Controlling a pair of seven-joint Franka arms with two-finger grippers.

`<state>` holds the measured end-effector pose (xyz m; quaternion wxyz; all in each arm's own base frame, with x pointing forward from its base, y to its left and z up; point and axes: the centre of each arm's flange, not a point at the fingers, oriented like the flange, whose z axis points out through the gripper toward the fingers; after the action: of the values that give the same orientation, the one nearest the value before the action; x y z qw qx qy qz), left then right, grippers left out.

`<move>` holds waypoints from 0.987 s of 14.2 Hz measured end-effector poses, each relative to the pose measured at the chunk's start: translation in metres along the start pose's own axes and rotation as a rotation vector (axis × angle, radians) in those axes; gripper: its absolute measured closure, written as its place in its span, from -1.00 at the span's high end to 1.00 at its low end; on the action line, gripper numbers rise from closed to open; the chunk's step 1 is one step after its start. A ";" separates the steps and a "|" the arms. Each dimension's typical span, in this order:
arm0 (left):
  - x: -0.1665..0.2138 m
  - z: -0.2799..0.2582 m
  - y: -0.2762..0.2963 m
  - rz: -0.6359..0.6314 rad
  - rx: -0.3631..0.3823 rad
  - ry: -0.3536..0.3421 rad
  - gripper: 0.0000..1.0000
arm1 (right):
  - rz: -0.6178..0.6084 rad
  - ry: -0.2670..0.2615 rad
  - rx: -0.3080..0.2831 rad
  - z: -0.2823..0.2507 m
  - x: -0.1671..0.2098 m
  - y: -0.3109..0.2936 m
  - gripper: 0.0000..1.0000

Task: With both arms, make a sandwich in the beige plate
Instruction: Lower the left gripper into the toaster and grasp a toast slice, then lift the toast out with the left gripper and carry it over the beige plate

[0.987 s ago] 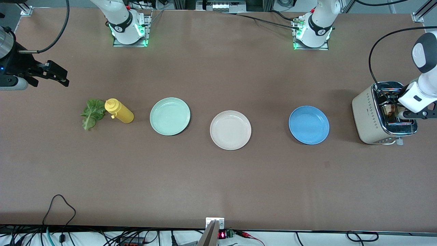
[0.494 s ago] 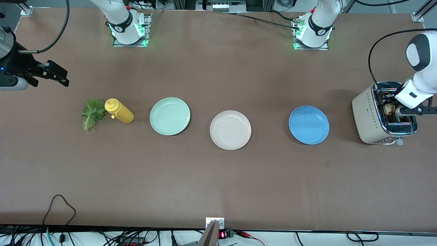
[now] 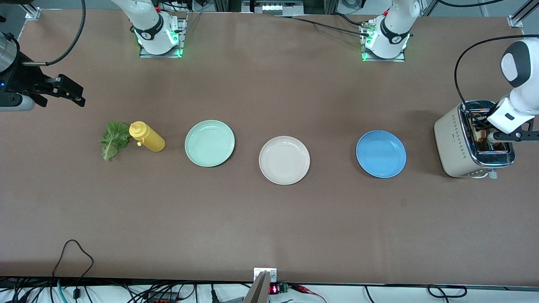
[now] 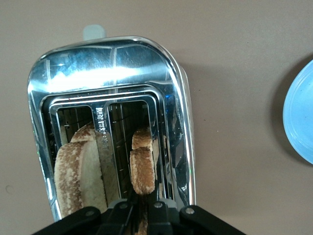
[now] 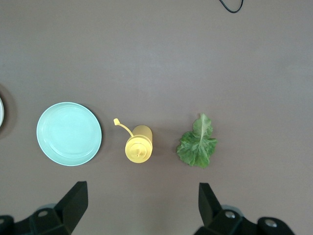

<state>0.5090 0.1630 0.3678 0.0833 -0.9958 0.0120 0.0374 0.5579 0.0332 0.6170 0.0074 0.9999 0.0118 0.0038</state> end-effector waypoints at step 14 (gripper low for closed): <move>0.029 -0.184 0.081 0.150 0.036 -0.079 -0.82 | 0.019 -0.027 0.000 0.008 -0.001 0.011 1.00</move>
<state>0.5493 0.0522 0.5330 0.0986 -0.9881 0.0840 0.0824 0.5571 0.0220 0.6088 0.0076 0.9999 0.0024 -0.0095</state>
